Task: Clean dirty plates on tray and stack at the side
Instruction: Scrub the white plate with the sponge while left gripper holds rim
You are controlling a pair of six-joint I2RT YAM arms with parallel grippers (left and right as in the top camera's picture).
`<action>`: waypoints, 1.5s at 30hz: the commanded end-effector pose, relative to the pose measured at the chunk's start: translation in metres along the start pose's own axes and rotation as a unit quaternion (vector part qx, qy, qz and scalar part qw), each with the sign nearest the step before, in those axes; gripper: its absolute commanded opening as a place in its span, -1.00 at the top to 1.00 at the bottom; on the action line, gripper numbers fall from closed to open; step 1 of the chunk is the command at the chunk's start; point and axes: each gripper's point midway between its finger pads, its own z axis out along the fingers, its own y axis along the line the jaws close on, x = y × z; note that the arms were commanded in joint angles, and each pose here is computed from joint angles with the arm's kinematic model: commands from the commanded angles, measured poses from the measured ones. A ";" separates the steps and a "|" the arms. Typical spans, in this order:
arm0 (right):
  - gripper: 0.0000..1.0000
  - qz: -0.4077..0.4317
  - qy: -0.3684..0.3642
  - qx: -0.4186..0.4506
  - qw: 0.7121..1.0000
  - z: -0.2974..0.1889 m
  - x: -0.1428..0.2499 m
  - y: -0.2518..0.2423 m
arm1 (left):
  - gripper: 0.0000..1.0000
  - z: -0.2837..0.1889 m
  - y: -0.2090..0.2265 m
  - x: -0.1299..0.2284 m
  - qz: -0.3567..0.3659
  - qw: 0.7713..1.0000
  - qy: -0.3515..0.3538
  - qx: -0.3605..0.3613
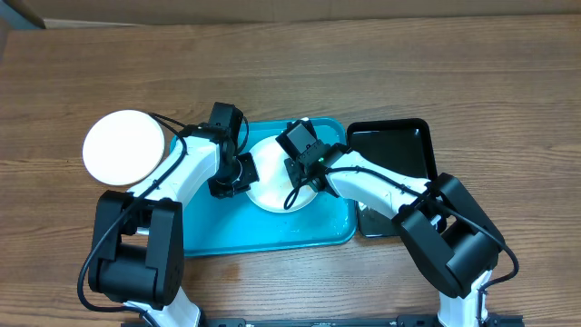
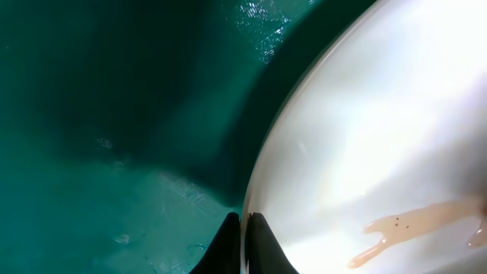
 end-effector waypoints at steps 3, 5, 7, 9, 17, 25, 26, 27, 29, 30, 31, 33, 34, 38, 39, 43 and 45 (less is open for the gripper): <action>0.85 0.053 0.052 -0.052 0.996 0.009 0.024 0.017 | 0.91 -0.002 0.003 -0.006 0.012 1.000 -0.017 -0.017; 0.85 0.054 0.057 -0.068 0.995 0.008 0.025 0.023 | 0.91 -0.002 0.003 -0.006 0.012 1.000 -0.018 -0.017; 0.85 0.053 0.061 -0.086 0.993 0.007 0.025 0.030 | 0.91 -0.002 0.003 -0.006 0.012 1.000 -0.019 -0.017; 0.85 0.053 0.062 -0.106 0.991 0.005 0.025 0.038 | 0.91 -0.002 0.003 -0.006 0.012 1.000 -0.018 -0.016; 0.88 0.062 -0.011 -0.139 0.988 -0.035 -0.034 0.039 | 0.91 -0.002 0.003 -0.006 0.012 1.000 -0.018 -0.017; 0.87 0.084 -0.006 -0.125 0.989 -0.051 -0.038 0.014 | 0.92 -0.002 0.003 -0.006 0.012 1.000 -0.018 -0.017; 0.87 0.084 0.006 -0.120 0.989 -0.048 -0.031 0.012 | 0.92 -0.002 0.003 -0.006 0.012 1.000 -0.018 -0.017; 0.85 0.084 0.019 -0.115 0.990 -0.045 -0.024 0.010 | 0.91 -0.002 0.003 -0.006 0.012 1.000 -0.018 -0.017; 0.70 0.082 0.043 -0.107 0.990 -0.039 -0.010 0.009 | 0.92 -0.002 0.003 -0.006 0.012 1.000 -0.018 -0.017; 0.54 0.081 0.052 -0.104 0.990 -0.036 -0.003 0.010 | 0.92 -0.002 0.003 -0.006 0.012 1.000 -0.018 -0.017; 0.43 0.079 0.058 -0.103 0.990 -0.033 0.002 0.011 | 0.92 -0.002 0.003 -0.006 0.012 1.000 -0.018 -0.017; 0.22 0.077 0.067 -0.100 0.990 -0.030 0.011 0.012 | 0.92 -0.002 0.003 -0.006 0.012 1.000 -0.018 -0.017; 0.07 0.076 0.071 -0.099 0.990 -0.029 0.014 0.011 | 0.92 -0.002 0.003 -0.006 0.012 1.000 -0.018 -0.017; 0.00 0.076 0.075 -0.081 0.991 -0.027 0.019 0.004 | 0.92 -0.002 0.003 -0.006 0.012 1.000 -0.018 -0.017; 0.08 0.075 0.077 -0.076 0.991 -0.027 0.020 0.003 | 0.92 -0.002 0.003 -0.006 0.012 1.000 -0.018 -0.017; 0.59 0.071 0.091 -0.068 0.991 -0.027 0.028 0.002 | 0.92 -0.002 0.003 -0.006 0.012 1.000 -0.018 -0.017; 0.81 0.072 0.098 -0.055 0.991 -0.028 0.034 -0.001 | 0.92 -0.002 0.003 -0.006 0.012 1.000 -0.018 -0.017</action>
